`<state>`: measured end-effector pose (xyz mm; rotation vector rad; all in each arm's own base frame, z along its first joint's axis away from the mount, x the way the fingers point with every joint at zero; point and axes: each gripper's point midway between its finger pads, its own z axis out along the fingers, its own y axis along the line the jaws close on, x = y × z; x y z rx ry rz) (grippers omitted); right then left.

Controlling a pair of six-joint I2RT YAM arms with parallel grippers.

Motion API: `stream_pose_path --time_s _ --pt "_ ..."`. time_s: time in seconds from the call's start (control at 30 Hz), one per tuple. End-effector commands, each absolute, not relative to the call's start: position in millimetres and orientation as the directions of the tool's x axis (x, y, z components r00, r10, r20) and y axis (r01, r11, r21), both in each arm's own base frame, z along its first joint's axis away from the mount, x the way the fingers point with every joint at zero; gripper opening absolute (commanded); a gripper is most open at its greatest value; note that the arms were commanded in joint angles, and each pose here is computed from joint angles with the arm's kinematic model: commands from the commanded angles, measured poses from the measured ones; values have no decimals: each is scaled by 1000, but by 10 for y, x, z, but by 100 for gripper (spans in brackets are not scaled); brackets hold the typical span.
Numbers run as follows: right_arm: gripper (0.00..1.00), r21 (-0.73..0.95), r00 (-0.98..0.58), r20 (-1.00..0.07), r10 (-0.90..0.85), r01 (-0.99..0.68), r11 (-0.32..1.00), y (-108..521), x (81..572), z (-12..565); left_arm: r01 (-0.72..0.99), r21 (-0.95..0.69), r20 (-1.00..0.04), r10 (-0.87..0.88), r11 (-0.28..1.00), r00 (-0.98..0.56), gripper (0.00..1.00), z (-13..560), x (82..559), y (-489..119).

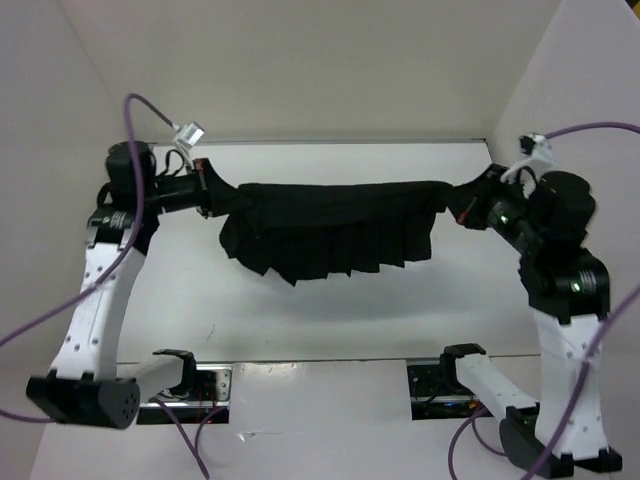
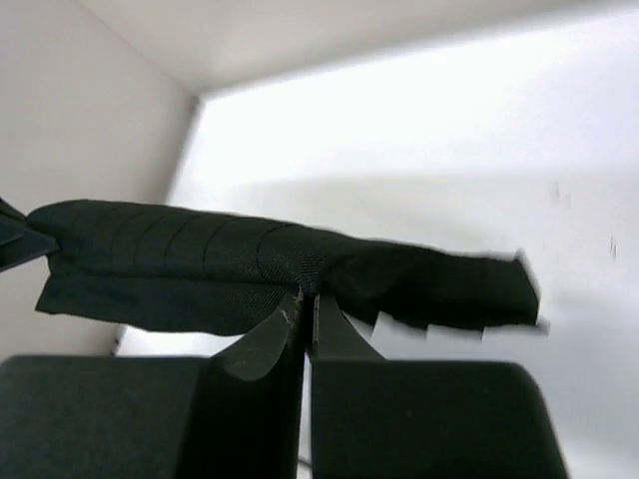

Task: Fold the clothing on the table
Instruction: Flatten the skirt out

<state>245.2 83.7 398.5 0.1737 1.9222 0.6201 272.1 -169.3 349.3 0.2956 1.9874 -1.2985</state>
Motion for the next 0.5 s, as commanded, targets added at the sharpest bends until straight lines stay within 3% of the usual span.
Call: stream_pose_path --time_s 0.0,0.17,0.33,0.47 --pt "0 449 -265 -881 392 -205 870 752 2448 4471 640 -637 -757 -192 429 -625 3 3836 2605 -1674" --pt "0 512 -391 -825 408 -210 833 943 3118 4090 532 -689 -689 -216 493 -692 3 3458 3096 -1601" --pt "0 554 -509 -762 401 -191 810 1095 3837 3589 354 -779 -516 -210 518 -830 3 2566 4010 -1588" --pt "0 514 -482 -779 401 -125 849 987 4415 3538 414 -777 -555 -203 475 -807 3 2805 4534 -1600"
